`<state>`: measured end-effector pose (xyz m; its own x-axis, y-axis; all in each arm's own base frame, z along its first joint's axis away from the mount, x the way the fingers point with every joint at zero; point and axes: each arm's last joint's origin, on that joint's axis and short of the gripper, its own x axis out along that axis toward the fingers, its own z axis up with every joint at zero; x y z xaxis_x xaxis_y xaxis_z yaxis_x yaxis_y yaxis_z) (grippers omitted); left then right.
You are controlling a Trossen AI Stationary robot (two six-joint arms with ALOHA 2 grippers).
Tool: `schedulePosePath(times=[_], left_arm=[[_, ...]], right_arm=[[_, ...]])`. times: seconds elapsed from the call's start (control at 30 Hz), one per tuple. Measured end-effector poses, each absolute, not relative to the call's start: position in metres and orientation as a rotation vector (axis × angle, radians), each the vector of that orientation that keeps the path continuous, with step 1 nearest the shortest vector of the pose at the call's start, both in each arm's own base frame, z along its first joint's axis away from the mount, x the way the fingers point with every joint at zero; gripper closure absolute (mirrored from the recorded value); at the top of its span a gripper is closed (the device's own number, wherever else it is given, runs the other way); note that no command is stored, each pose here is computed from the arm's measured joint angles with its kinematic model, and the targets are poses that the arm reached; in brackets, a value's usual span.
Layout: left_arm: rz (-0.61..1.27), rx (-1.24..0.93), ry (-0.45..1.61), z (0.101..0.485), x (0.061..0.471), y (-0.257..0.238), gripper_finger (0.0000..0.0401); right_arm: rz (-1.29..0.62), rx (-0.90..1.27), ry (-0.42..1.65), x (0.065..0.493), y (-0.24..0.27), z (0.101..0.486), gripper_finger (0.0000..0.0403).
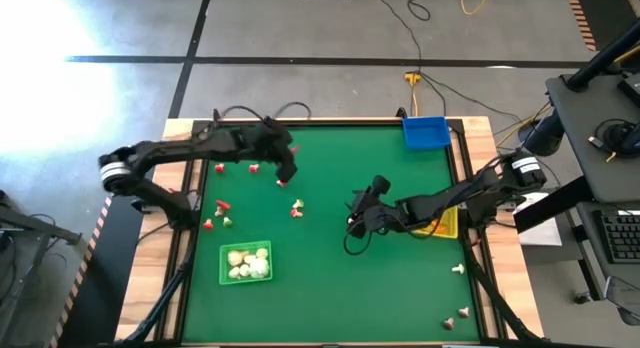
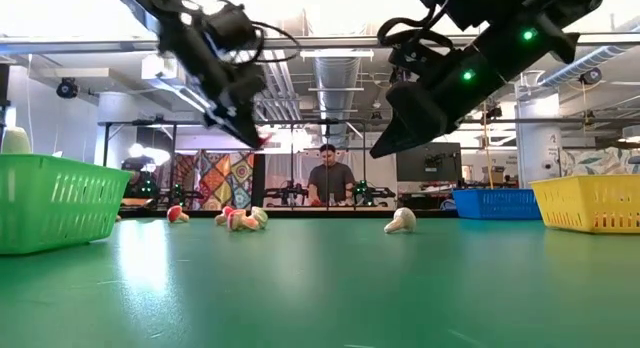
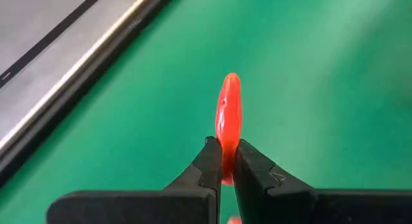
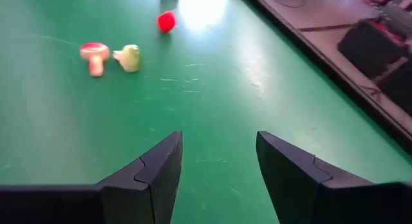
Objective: Sort produce into baskets
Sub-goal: Put the red chili into the yellow bin
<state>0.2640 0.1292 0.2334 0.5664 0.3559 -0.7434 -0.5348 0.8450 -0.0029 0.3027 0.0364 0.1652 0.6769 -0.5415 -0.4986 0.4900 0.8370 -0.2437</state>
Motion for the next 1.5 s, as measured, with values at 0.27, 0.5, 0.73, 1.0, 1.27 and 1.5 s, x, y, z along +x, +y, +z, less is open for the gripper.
schedulePosePath(times=[0.27, 0.5, 0.73, 1.0, 1.27, 1.5], left_arm=[[0.351, -0.150, 0.856, 0.190, 0.320, 0.108, 0.0396], [0.211, -0.150, 0.914, 0.165, 0.357, 0.095, 0.0396], [0.162, -0.155, 0.958, 0.141, 0.367, 0.086, 0.0385], [0.147, -0.129, 0.964, 0.136, 0.369, 0.085, 0.0307], [0.081, -0.054, 0.807, 0.174, 0.340, 0.055, 0.0277], [-0.001, -0.025, 0.535, 0.177, 0.291, 0.017, 0.0283]], right_arm=[[-0.574, -0.098, 0.589, 0.302, 0.035, 0.169, 0.0211], [-0.565, -0.114, 0.603, 0.302, 0.035, 0.167, 0.0211], [-0.498, -0.094, 0.639, 0.299, 0.035, 0.161, 0.0211], [-0.507, -0.052, 0.605, 0.298, 0.032, 0.159, 0.0211], [-0.428, -0.077, 0.545, 0.307, 0.026, 0.167, 0.0211], [-0.203, -0.045, 0.521, 0.321, -0.016, 0.158, 0.0211]])
